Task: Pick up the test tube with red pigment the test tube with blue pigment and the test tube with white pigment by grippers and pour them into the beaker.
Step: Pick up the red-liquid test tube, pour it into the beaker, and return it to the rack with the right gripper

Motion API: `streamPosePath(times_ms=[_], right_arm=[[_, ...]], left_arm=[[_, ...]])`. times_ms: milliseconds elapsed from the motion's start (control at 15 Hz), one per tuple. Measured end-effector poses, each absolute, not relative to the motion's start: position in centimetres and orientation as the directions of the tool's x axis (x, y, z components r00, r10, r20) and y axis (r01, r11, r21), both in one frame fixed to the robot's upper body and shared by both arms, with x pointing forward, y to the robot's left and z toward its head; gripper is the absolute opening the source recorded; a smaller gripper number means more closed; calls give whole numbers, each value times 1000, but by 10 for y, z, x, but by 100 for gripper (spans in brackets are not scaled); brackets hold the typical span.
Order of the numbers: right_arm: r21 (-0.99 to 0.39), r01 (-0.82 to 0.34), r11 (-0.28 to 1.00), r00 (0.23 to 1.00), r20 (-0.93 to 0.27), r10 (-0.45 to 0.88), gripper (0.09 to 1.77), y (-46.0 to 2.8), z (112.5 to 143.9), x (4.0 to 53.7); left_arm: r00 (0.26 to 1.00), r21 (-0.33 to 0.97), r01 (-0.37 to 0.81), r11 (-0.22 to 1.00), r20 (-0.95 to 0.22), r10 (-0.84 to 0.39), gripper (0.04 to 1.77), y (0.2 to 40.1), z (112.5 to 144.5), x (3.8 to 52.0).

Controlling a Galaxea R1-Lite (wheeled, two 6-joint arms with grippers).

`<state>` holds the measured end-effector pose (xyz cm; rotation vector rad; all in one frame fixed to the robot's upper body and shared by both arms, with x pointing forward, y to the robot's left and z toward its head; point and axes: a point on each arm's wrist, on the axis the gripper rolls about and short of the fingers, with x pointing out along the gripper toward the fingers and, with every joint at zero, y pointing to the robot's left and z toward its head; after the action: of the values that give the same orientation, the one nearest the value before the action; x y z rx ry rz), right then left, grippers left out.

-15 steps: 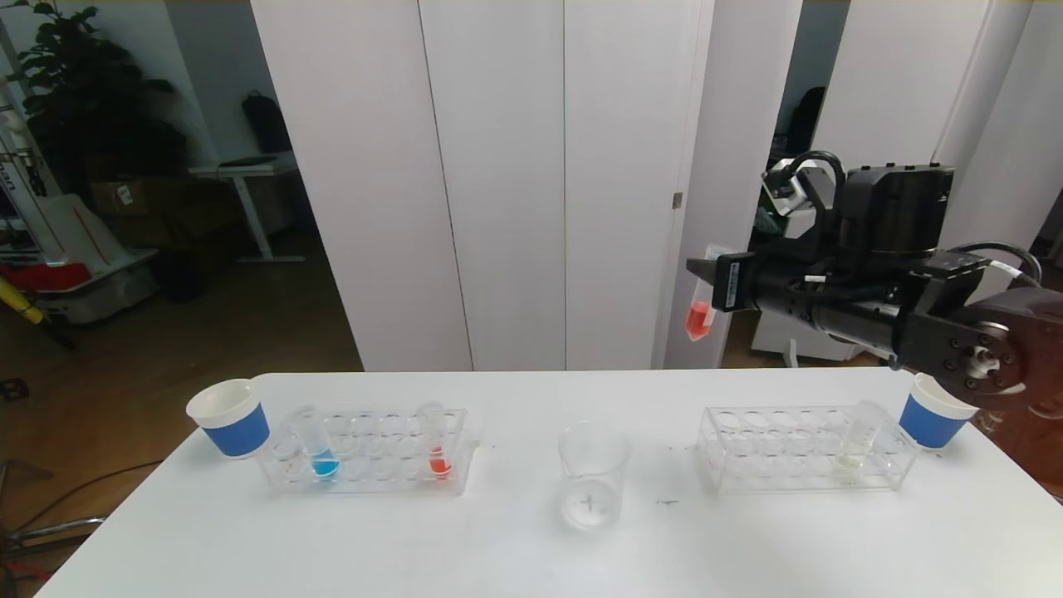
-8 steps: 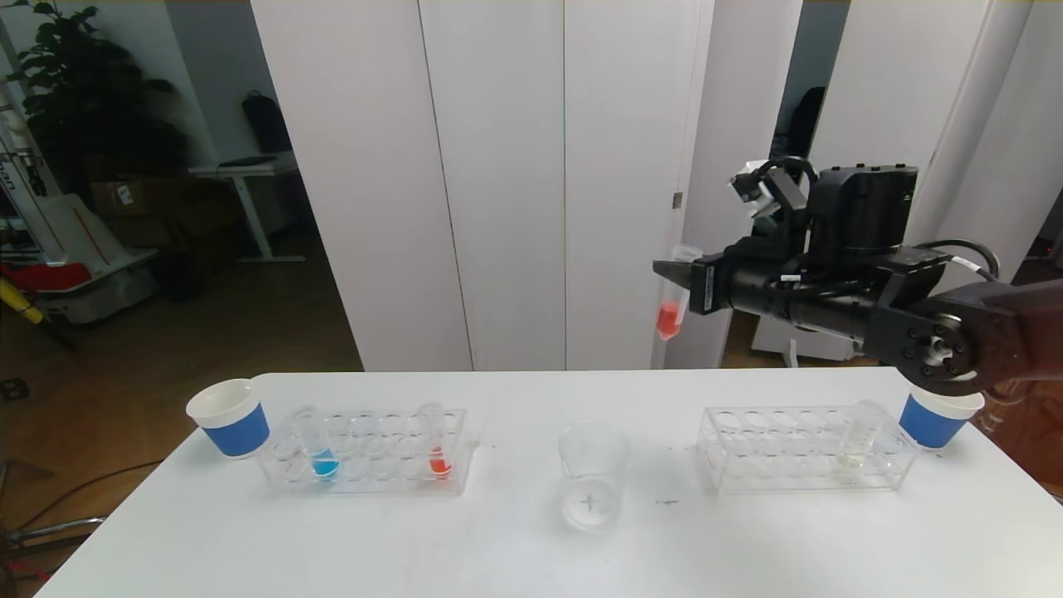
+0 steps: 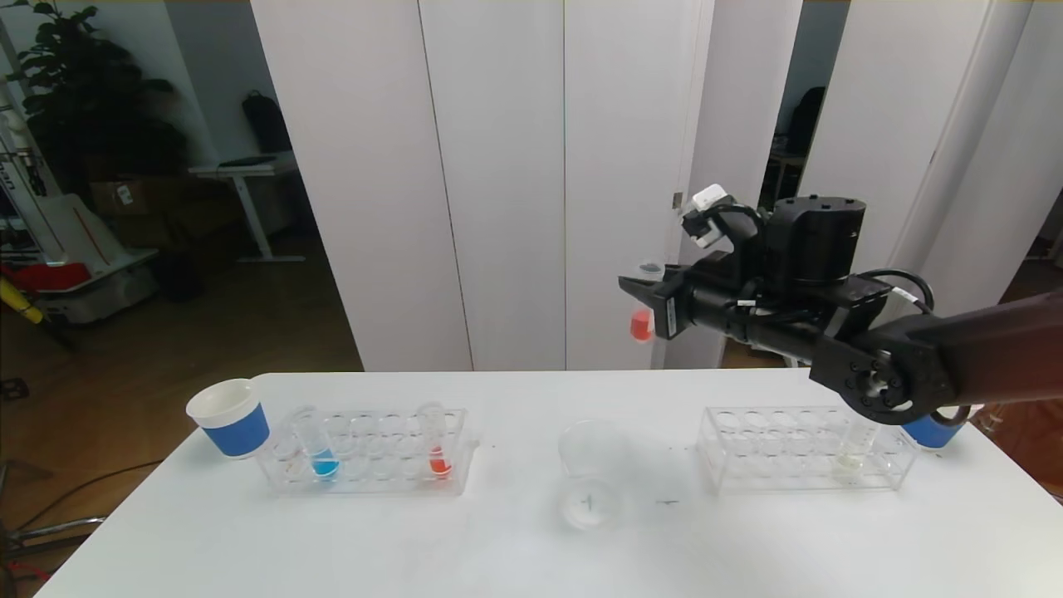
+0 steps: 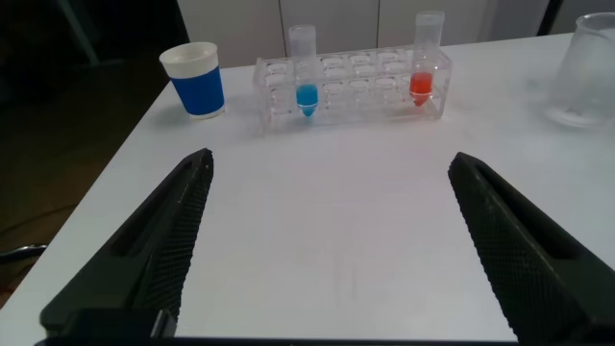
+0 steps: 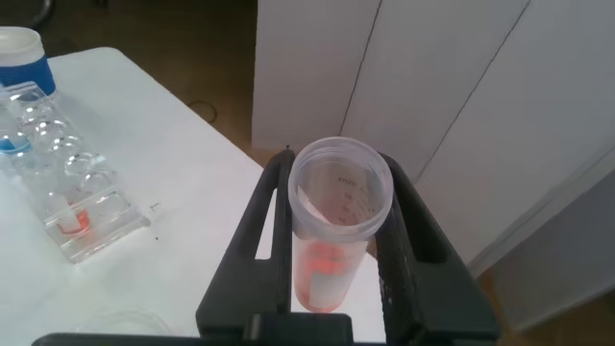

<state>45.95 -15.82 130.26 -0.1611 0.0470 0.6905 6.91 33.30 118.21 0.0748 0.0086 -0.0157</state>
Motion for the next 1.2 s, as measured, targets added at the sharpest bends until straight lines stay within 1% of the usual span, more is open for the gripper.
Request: streamPosePath(times_ms=[267, 533, 667, 733, 933, 1200], right_arm=[[-188, -651, 735, 750, -14, 661, 57, -150, 1291, 452], [-328, -711, 623, 661, -7, 750, 57, -153, 1277, 445], [-413, -701, 581, 635, 9, 772, 57, -155, 1274, 443], [-451, -703, 550, 610, 14, 792, 57, -155, 1273, 441], [-524, -705, 477, 559, 2, 829, 57, -156, 1266, 437], [-649, -658, 382, 497, 7, 868, 57, -160, 1261, 433]], left_arm=[[1000, 75, 16, 997, -9, -15, 175, 333, 1182, 69], [1000, 75, 16, 997, -9, -16, 175, 333, 1182, 69], [1000, 75, 16, 997, -9, -15, 175, 333, 1182, 69], [1000, 75, 16, 997, -9, -15, 175, 333, 1182, 69], [1000, 75, 16, 997, -9, -16, 175, 333, 1182, 69], [1000, 75, 16, 997, -9, -16, 175, 333, 1182, 69]])
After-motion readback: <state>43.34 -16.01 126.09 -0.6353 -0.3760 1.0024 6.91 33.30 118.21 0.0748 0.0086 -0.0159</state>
